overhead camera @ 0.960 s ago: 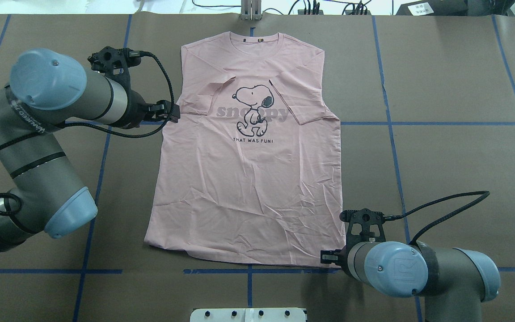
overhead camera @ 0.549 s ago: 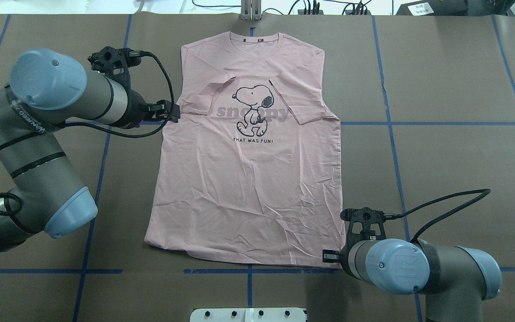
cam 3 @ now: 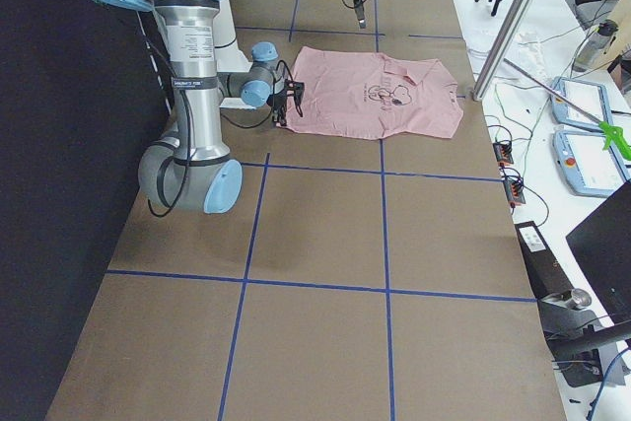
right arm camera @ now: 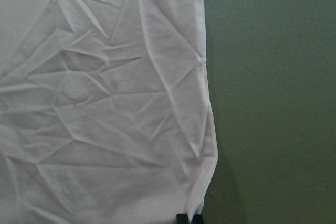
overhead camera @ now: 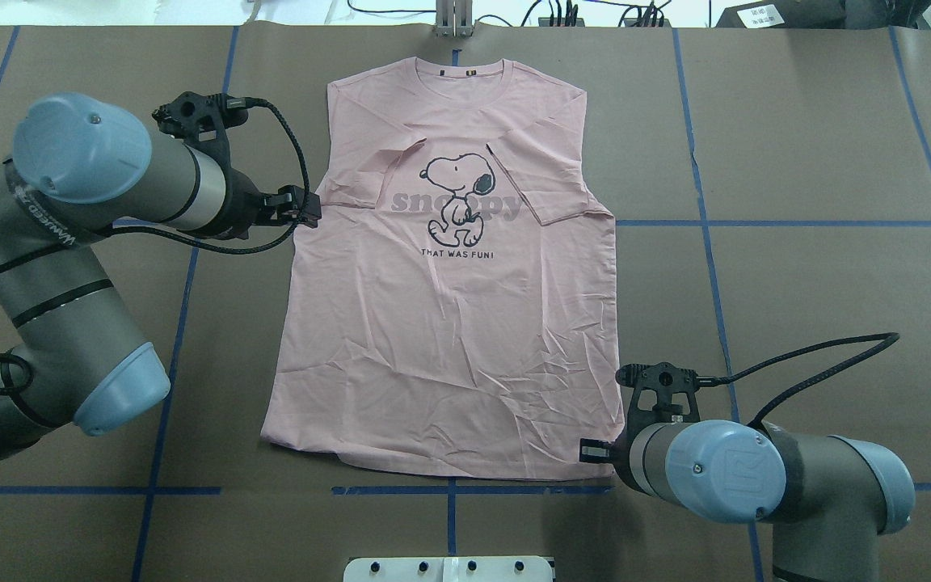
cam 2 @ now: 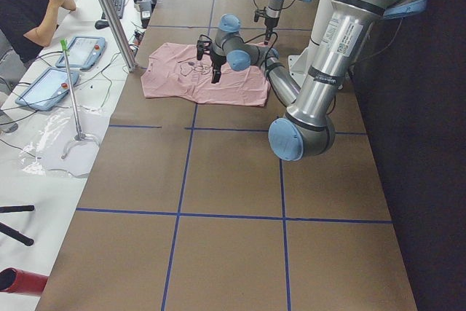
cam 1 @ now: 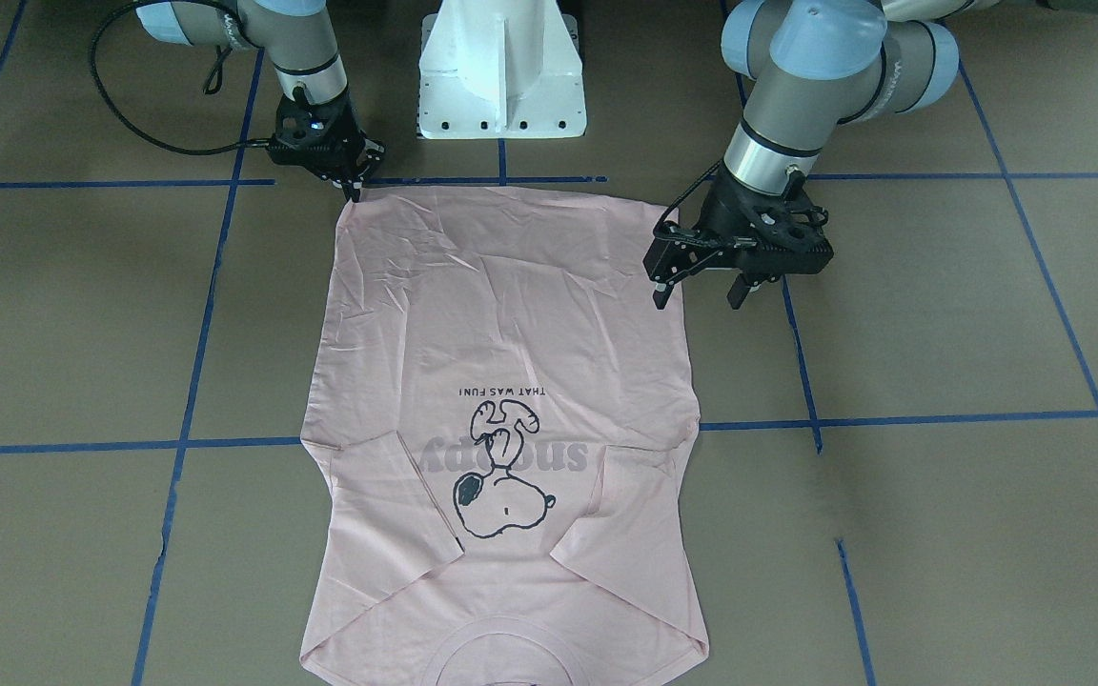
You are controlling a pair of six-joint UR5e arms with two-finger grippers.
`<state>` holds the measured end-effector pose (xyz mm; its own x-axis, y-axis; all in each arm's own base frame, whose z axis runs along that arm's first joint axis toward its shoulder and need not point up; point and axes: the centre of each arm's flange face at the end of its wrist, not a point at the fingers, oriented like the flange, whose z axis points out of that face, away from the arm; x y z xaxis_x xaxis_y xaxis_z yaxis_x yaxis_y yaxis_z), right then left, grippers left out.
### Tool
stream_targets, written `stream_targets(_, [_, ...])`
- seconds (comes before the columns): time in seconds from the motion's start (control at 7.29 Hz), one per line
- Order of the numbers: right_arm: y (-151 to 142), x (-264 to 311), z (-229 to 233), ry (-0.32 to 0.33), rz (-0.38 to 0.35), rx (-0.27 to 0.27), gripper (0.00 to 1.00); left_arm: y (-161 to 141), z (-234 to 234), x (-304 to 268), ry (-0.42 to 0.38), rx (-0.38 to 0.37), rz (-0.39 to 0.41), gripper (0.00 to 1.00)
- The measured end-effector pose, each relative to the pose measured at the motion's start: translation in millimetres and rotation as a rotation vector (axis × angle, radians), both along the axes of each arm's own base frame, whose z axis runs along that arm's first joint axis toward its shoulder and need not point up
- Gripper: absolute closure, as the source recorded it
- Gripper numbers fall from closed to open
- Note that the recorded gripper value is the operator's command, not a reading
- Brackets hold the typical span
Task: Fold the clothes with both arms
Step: 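Move the left gripper to the other hem corner and grasp both hem corners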
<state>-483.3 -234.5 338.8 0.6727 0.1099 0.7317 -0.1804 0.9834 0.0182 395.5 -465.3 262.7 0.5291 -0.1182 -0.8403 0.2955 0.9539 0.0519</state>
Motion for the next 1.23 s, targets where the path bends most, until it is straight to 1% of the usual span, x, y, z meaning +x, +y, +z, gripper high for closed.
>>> stream_targets(0.14, [-2, 5, -7, -0.016, 0.005, 0.002, 1.0, 24, 11, 12, 0.009, -0.079, -0.015, 0.0])
stream_targets(0.27, [-4, 10, -13, -0.03, 0.01, 0.005, 1.0, 58, 24, 30, 0.006, -0.142, -0.028, 0.01])
stream_targets(0.55, [-9, 15, -20, -0.049, 0.021, 0.01, 1.0, 128, 51, 68, -0.024, -0.251, -0.058, 0.02])
stream_targets(0.69, [-12, 17, -21, -0.053, 0.027, 0.01, 1.0, 155, 57, 83, -0.038, -0.292, -0.063, 0.02])
stream_targets(0.82, [-14, 19, -21, -0.055, 0.031, 0.011, 1.0, 177, 58, 92, -0.055, -0.325, -0.06, 0.02])
stream_targets(0.96, [-14, 19, -22, -0.057, 0.032, 0.011, 1.0, 192, 58, 98, -0.073, -0.346, -0.055, 0.02])
stream_targets(1.23, [-15, 19, -24, -0.06, 0.033, 0.013, 1.0, 203, 64, 104, -0.103, -0.354, -0.055, 0.03])
